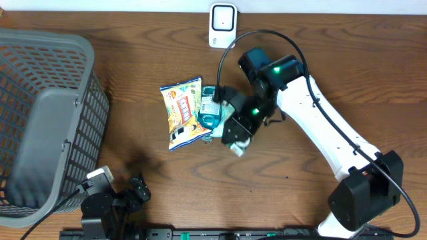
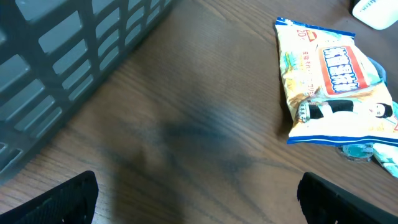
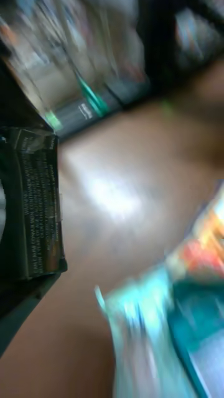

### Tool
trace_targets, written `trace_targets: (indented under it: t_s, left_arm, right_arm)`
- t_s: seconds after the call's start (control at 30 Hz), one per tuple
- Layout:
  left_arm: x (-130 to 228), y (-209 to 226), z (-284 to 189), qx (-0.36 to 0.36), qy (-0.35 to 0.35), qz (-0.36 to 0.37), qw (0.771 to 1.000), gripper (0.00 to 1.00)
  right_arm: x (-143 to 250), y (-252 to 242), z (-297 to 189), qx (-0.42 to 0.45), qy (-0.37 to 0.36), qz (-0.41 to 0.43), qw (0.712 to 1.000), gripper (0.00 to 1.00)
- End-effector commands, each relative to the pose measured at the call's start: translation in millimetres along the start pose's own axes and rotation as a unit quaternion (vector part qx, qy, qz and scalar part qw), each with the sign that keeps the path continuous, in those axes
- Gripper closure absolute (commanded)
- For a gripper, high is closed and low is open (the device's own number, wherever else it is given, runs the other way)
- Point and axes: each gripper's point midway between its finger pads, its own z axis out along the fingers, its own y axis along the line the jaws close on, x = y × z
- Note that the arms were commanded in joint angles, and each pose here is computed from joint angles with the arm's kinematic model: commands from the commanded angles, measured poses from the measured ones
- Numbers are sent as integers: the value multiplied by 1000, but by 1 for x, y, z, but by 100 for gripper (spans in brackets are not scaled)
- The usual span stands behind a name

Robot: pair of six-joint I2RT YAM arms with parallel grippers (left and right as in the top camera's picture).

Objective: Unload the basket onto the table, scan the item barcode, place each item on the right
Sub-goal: 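Lift the green tub and hold it up to the white scanner, then carry the green tub right and set it at the table's right edge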

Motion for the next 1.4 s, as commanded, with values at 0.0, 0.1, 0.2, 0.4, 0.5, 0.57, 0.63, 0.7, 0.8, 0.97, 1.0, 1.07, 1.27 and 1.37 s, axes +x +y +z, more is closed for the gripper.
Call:
trace_targets:
  t_s: [0.0,0.1,0.2,0.4,0.5,0.57,0.63,0.7,0.8,0.97,1.0,1.07,1.27,1.37]
  left_arm:
    - [1,-1,-2,3,2,-3,1000,2]
    - [1,-1,-2,3,2,-3,1000,2]
    - [1,-1,-2,3,2,-3,1000,2]
    - [1,-1,-2,4,3,-3,1000,2]
    - [1,-1,-2,3,2,-3,1000,2]
    - [1,-1,-2,4,3,-3,1000,2]
    - [1,-1,-2,3,2,-3,1000,2]
    - [1,-1,-2,4,3,-3,1000,2]
    - [1,-1,-2,3,2,-3,1000,2]
    - [1,-1,-2,4,3,-3,1000,2]
    - [1,-1,-2,3,2,-3,1000,2]
    - [1,-1,-2,3,2,-3,1000,2]
    - [1,-1,-2,3,2,-3,1000,2]
    - [1,-1,-2,4,3,-3,1000,2]
  right_arm:
    - [-19,-37,-15,136,-27,14,990,57]
    - [-40,-50,-20,179,-62,-10,982,55]
    - [-59,-60,-26,227,-85,-47,969,58]
    - [-111,-82,-57,348,-164,-90,919,59]
    - [-128,-89,-68,389,-185,-112,895,60]
    - [-139,-100,-71,420,-190,-125,879,62]
    - [-150,-124,-72,474,-184,-131,851,63]
    - [-159,-149,-69,527,-161,-149,821,63]
    - [-173,-172,-72,587,-151,-166,778,61]
    - [-207,-207,-77,660,-179,-190,705,60]
    - [-213,-213,-79,666,-187,-191,696,60]
    - [-226,-229,-79,674,-195,-190,686,60]
    - [-260,-253,-83,679,-228,-186,673,61]
    - [-275,-258,-86,677,-246,-190,667,64]
